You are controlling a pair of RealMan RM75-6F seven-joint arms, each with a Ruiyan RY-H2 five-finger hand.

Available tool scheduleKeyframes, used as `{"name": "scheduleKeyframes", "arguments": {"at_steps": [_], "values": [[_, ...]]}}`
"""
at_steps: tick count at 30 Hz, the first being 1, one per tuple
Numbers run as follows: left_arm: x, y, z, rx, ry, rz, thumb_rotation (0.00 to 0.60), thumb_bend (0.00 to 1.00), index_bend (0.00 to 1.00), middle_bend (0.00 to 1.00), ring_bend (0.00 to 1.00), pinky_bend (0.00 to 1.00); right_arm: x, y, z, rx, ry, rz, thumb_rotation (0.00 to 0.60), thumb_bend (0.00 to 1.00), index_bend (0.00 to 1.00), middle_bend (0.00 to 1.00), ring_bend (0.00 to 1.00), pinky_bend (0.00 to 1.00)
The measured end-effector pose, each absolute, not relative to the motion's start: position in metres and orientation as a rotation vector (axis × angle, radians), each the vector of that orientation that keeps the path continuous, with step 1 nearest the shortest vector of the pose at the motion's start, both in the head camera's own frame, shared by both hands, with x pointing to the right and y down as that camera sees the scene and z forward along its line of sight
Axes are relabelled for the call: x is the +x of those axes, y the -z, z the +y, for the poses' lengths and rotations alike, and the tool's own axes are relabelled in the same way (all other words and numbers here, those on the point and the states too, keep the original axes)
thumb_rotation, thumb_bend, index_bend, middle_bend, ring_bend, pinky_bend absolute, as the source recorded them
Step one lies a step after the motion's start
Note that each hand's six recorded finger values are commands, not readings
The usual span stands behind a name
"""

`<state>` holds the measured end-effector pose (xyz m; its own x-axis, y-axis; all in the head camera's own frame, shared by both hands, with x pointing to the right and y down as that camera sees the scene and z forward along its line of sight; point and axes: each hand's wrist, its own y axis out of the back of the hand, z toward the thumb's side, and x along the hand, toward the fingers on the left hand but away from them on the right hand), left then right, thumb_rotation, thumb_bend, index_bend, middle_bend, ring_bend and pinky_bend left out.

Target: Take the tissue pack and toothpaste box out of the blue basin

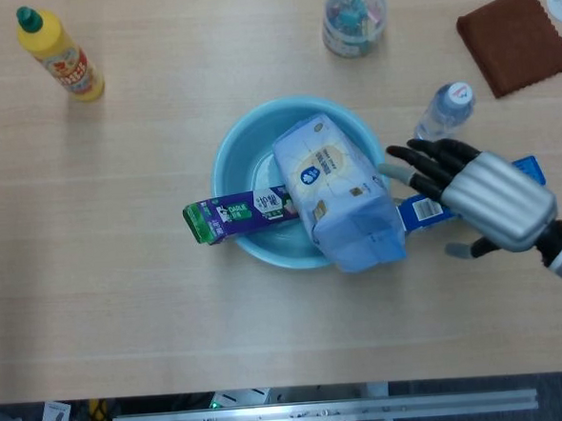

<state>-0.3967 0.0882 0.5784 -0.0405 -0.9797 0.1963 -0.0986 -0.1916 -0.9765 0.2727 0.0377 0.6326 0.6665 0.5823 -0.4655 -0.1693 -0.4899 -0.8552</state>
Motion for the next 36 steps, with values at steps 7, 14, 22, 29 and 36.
{"name": "scheduleKeyframes", "arguments": {"at_steps": [7, 14, 22, 29, 36], "values": [[-0.405, -0.575, 0.094, -1.39, 1.356, 1.238, 0.6, 0.25, 0.11, 0.25, 0.17, 0.27, 0.234, -0.656, 0.038, -1.84, -0.893, -0.237, 0.6, 0.0, 0.0, 0.0, 0.0, 0.17], [-0.41, -0.573, 0.097, -1.386, 1.36, 1.252, 0.6, 0.25, 0.11, 0.25, 0.17, 0.27, 0.205, -0.678, 0.038, -1.779, -0.887, -0.173, 0.6, 0.0, 0.0, 0.0, 0.0, 0.17], [-0.414, -0.571, 0.1, -1.387, 1.36, 1.264, 0.6, 0.25, 0.11, 0.25, 0.17, 0.27, 0.186, -0.692, 0.034, -1.695, -0.873, -0.19, 0.6, 0.03, 0.32, 0.31, 0.27, 0.51], [-0.417, -0.569, 0.1, -1.388, 1.36, 1.268, 0.6, 0.25, 0.11, 0.25, 0.17, 0.27, 0.18, -0.699, 0.021, -1.669, -0.863, -0.278, 0.6, 0.12, 0.6, 0.49, 0.49, 0.77], [-0.419, -0.569, 0.1, -1.391, 1.368, 1.268, 0.6, 0.25, 0.11, 0.25, 0.17, 0.27, 0.176, -0.687, 0.013, -1.694, -0.792, -0.375, 0.6, 0.12, 0.62, 0.52, 0.54, 0.81]]}}
